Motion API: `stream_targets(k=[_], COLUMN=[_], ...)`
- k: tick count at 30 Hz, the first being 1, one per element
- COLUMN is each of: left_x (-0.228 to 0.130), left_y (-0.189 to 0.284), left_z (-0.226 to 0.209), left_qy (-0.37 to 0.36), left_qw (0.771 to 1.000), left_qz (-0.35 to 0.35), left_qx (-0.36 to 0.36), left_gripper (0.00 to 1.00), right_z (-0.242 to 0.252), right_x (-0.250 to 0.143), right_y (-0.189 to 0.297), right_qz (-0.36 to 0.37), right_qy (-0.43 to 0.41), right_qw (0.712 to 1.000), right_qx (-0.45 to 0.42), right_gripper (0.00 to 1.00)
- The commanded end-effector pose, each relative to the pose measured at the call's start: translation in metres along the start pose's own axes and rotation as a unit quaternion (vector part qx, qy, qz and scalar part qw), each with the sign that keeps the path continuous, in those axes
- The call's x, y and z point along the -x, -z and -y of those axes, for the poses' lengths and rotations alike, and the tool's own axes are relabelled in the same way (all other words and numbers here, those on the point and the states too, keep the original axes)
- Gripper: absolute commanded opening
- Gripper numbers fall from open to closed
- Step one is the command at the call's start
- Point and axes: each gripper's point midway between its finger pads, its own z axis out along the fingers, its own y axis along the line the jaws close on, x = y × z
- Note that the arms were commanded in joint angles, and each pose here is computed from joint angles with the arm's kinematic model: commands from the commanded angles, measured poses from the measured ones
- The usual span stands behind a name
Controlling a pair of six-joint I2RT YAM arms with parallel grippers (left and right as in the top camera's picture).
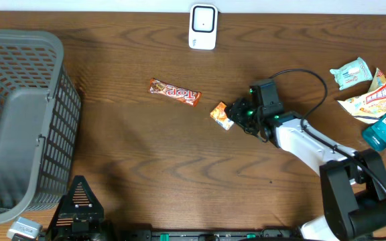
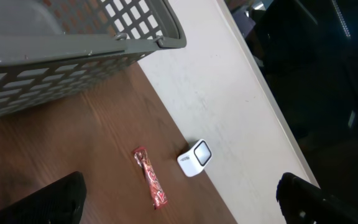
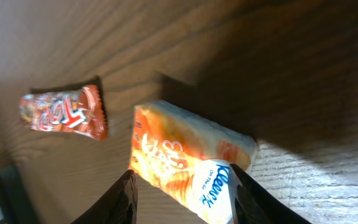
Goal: Scan the item barcode
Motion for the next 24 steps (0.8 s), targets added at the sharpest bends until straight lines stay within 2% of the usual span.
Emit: stream_targets(k=[1,7,12,19,24], left_x=[0.001,0.001,0.001,0.001,0.001], left_y=[0.001,0.001,0.001,0.001,0.001], left_z=[0.0,0.0,0.0,0.0,0.0], left_qy=[-0.002,-0.002,-0.002,-0.002,-0.002], left_qw=[1.0,1.0,1.0,1.0,1.0], left_qz=[0.004,0.004,0.004,0.004,0.004], left_qx=[-0.002,-0.002,-0.001,-0.001,-0.001], left_gripper=[0.98,0.98,0.98,0.98,0.98], right_z=[0.014,0.022,0.01,-0.023,-0.009], right_x=[0.003,0.005,-0.003,0.002,0.01], right_y=[-0.007,-0.011,-0.01,0.018,0.03], right_qz=[0.017,0.024,-0.003,-0.022,0.01], right_qy=[-0.012,-0.015,-0.014,0.002,0.012], right_qw=[0.999,0.999,1.0,0.998,1.0], right_qx=[-0.03,-0.046,-0.015,0.063,0.02], right_gripper=[0.4,0.4,0.33,0.36,0.4])
